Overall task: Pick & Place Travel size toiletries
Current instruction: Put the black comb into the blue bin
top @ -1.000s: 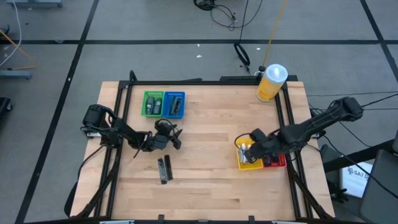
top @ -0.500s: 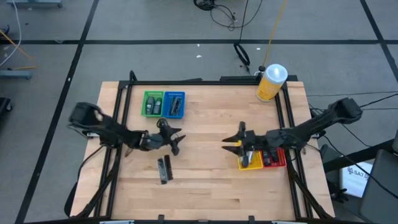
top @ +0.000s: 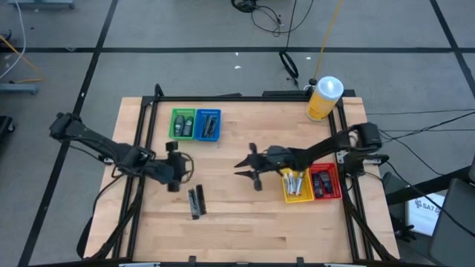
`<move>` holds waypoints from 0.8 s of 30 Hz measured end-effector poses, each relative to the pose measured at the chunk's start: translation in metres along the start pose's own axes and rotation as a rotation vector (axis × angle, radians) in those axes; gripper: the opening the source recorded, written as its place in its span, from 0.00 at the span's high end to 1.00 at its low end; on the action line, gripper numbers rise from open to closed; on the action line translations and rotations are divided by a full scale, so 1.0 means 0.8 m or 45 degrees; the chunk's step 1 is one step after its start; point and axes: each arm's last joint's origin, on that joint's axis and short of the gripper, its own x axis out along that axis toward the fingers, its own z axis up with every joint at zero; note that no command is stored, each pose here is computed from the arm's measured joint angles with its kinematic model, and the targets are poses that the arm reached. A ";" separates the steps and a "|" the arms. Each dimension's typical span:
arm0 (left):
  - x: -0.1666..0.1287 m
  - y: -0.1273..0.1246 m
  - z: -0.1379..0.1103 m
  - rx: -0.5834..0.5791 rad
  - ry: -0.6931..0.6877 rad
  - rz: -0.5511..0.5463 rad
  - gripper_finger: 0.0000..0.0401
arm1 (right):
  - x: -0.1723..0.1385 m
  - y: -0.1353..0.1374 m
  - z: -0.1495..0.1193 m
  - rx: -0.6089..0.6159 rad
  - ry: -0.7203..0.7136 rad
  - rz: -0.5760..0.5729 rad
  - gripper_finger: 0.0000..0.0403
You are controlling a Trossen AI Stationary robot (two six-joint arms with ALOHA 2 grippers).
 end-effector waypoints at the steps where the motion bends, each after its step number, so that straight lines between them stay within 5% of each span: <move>1: 0.000 -0.003 -0.004 0.032 0.056 -0.059 0.54 | 0.010 -0.001 -0.004 -0.014 0.006 -0.003 0.72; 7: 0.022 -0.035 -0.033 0.140 0.340 -0.526 0.54 | 0.051 -0.003 -0.037 -0.018 0.102 0.006 0.73; 14: 0.056 -0.062 -0.034 0.310 0.293 -0.583 0.53 | 0.063 -0.004 -0.046 -0.016 0.115 0.037 0.73; 24: 0.101 -0.082 -0.031 0.408 0.247 -0.579 0.27 | 0.063 -0.004 -0.047 -0.011 0.126 0.070 0.74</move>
